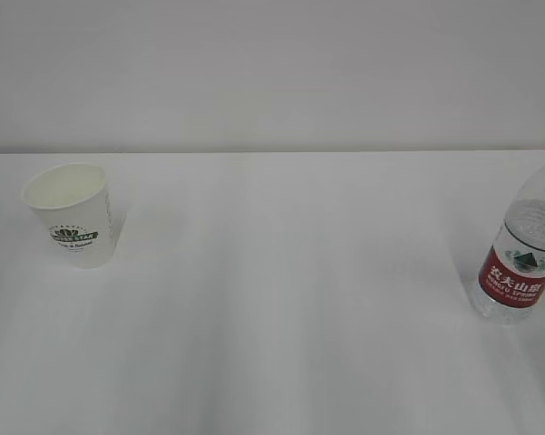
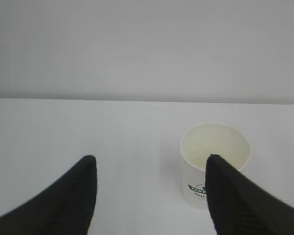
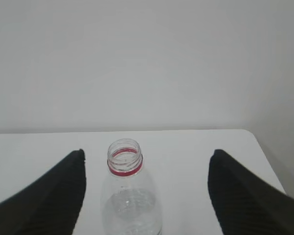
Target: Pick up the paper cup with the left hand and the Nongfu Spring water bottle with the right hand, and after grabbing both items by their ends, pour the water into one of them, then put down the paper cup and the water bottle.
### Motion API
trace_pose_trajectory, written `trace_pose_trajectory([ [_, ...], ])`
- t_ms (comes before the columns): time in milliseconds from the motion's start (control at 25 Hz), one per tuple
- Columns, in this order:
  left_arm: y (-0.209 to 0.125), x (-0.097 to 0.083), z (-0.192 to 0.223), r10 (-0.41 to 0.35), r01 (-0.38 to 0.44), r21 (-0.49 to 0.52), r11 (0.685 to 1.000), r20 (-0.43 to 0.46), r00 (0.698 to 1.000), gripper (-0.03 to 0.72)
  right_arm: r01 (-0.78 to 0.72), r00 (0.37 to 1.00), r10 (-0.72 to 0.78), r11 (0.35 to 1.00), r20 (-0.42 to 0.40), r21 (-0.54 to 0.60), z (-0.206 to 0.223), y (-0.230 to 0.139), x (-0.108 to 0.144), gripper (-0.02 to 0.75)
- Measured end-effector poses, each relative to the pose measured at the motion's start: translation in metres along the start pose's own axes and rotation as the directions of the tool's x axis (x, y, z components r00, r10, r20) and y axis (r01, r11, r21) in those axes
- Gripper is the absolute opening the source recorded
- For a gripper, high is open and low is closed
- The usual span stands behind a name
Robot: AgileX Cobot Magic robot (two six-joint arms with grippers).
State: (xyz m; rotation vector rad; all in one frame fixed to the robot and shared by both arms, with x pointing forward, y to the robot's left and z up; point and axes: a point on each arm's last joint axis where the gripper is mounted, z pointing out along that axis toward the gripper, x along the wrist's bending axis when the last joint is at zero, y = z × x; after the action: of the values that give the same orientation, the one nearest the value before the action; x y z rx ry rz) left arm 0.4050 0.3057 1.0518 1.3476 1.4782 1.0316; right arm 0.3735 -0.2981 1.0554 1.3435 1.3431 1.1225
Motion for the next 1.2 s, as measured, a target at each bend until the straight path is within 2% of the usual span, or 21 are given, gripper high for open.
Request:
trace_pose_trajectory([
  [200,-0.005,0.001,0.013,-0.014,0.014,0.037,0.999,-0.006,1.000,0.503,0.004,1.000,-0.004,1.000,0.002,-0.014,0.010,-0.001,0.000,0.587],
  [440,-0.014,0.000,0.027,-0.015,0.016,0.099,0.995,-0.006,1.000,0.498,0.002,1.000,-0.002,1.000,0.003,0.030,0.028,-0.009,0.000,0.587],
  [680,-0.024,-0.013,0.040,0.006,-0.014,0.144,0.989,0.056,0.998,0.495,-0.015,1.000,0.015,0.999,0.004,0.036,0.032,-0.010,0.000,0.587],
  [920,-0.059,-0.029,0.053,0.018,-0.039,0.180,0.983,0.116,0.993,0.490,-0.015,1.000,0.015,0.999,0.004,0.033,0.032,-0.011,0.000,0.587],
  [1200,-0.097,-0.038,0.046,0.024,-0.055,0.192,0.980,0.162,0.986,0.489,-0.070,0.998,0.070,0.997,0.008,0.040,0.028,-0.037,-0.001,0.587],
])
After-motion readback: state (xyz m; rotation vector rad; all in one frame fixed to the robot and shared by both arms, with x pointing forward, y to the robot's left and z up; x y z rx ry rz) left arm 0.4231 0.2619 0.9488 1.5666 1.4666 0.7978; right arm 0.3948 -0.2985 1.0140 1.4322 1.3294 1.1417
